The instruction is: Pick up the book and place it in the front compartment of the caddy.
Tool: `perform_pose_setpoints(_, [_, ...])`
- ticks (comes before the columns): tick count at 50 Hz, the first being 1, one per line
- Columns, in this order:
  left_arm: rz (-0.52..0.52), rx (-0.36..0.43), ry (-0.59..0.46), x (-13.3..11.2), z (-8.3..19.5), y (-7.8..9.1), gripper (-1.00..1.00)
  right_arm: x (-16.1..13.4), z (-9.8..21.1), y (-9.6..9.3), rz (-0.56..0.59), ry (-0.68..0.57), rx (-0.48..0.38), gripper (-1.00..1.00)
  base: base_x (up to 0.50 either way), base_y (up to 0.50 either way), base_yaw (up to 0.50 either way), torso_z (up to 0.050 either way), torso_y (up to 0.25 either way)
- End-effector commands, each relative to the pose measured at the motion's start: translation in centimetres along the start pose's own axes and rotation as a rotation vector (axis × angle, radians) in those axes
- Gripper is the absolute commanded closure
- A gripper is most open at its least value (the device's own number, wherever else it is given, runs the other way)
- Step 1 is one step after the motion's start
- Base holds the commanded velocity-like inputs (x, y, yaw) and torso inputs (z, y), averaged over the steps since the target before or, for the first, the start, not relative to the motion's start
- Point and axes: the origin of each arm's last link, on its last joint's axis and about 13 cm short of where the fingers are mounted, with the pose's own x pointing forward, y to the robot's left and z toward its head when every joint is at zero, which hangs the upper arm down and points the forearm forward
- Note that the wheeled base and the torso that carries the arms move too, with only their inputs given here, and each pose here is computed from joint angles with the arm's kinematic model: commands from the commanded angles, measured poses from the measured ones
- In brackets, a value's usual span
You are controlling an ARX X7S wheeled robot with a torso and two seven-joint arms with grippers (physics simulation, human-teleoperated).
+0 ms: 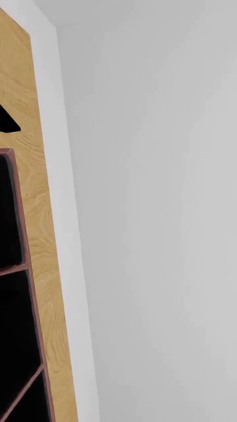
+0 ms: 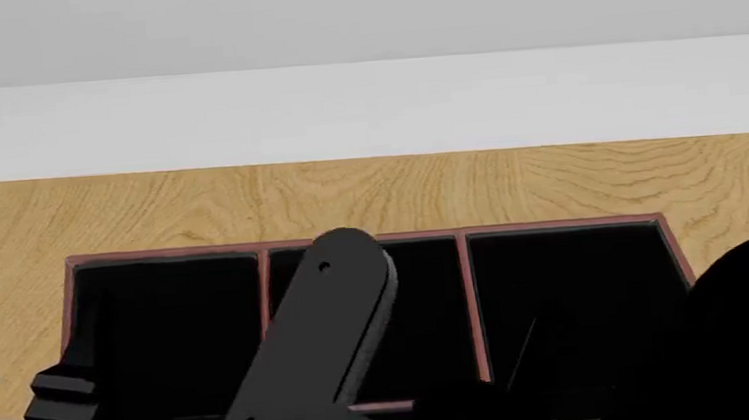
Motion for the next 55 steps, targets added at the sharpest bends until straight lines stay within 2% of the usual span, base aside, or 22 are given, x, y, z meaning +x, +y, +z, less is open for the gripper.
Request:
perform_pose_setpoints(1, [0.002,-0.003,0.003,0.0,-0.2,0.1,-1.00,-1.1,1.9,-2.0,-0.067,-0.051,-0.046,1.00,0.00,0.00,0.00,0.000,0.000])
perform_pose_setpoints(8, [0.005,-0.005,0.005,0.0,-0.4,0.1,-1.00,-1.5,2.7,-2.7,-0.044,-0.109,-0.057,1.00,0.00,0.00,0.00,0.000,0.000])
perform_pose_setpoints(9, [0.005,-0.005,0.005,0.0,-0.4,0.1,-1.00,-1.5,2.8,-2.8,-0.056,-0.136,-0.016,1.00,0.00,0.00,0.00,0.000,0.010])
perform_pose_setpoints(10, [0.006,-0.006,0.005,0.0,-0.4,0.2,-1.00,-1.5,3.0,-3.0,-0.074,-0.140,-0.013,1.00,0.00,0.00,0.00,0.000,0.000])
perform_pose_setpoints(11, [0.006,-0.006,0.006,0.0,-0.4,0.2,-1.00,-1.5,3.0,-3.0,-0.073,-0.122,-0.049,1.00,0.00,0.00,0.00,0.000,0.000])
perform_pose_setpoints(17, [0.002,-0.007,0.006,0.1,-0.5,0.1,-1.00,-1.8,3.5,-4.0,-0.103,-0.102,-0.065,1.00,0.00,0.00,0.00,0.000,0.000])
perform_pose_setpoints(22, [0.005,-0.007,0.007,0.0,-0.5,0.1,-1.00,-1.9,4.0,-4.5,-0.079,-0.073,-0.132,1.00,0.00,0.00,0.00,0.000,0.002])
perform_pose_setpoints(34, [0.008,-0.008,0.008,0.0,-0.5,0.1,-1.00,-1.5,5.9,-7.3,-0.024,-0.023,-0.235,1.00,0.00,0.00,0.00,0.001,0.001])
perform_pose_setpoints(41, [0.011,-0.008,0.010,0.1,-0.6,0.2,-1.00,-0.5,7.0,-9.7,-0.037,0.012,-0.301,1.00,0.00,0.00,0.00,0.000,0.000])
perform_pose_setpoints(43, [0.012,-0.008,0.011,0.1,-0.6,0.2,-1.00,-0.3,7.2,-10.0,-0.040,0.034,-0.351,1.00,0.00,0.00,0.00,0.000,0.000])
perform_pose_setpoints(44, [0.011,-0.007,0.012,0.2,-0.6,0.3,-1.00,-0.2,7.4,-10.4,-0.028,0.023,-0.339,1.00,0.00,0.00,0.00,0.000,0.000])
perform_pose_setpoints(45, [0.012,-0.007,0.012,0.2,-0.6,0.3,-1.00,0.0,7.5,-10.6,-0.034,0.041,-0.375,1.00,0.00,0.00,0.00,0.000,0.000])
perform_pose_setpoints(55, [0.012,-0.005,0.016,0.5,-0.6,0.3,-1.00,0.9,8.6,-12.1,-0.008,0.055,-0.466,1.00,0.00,0.00,0.00,0.000,0.001])
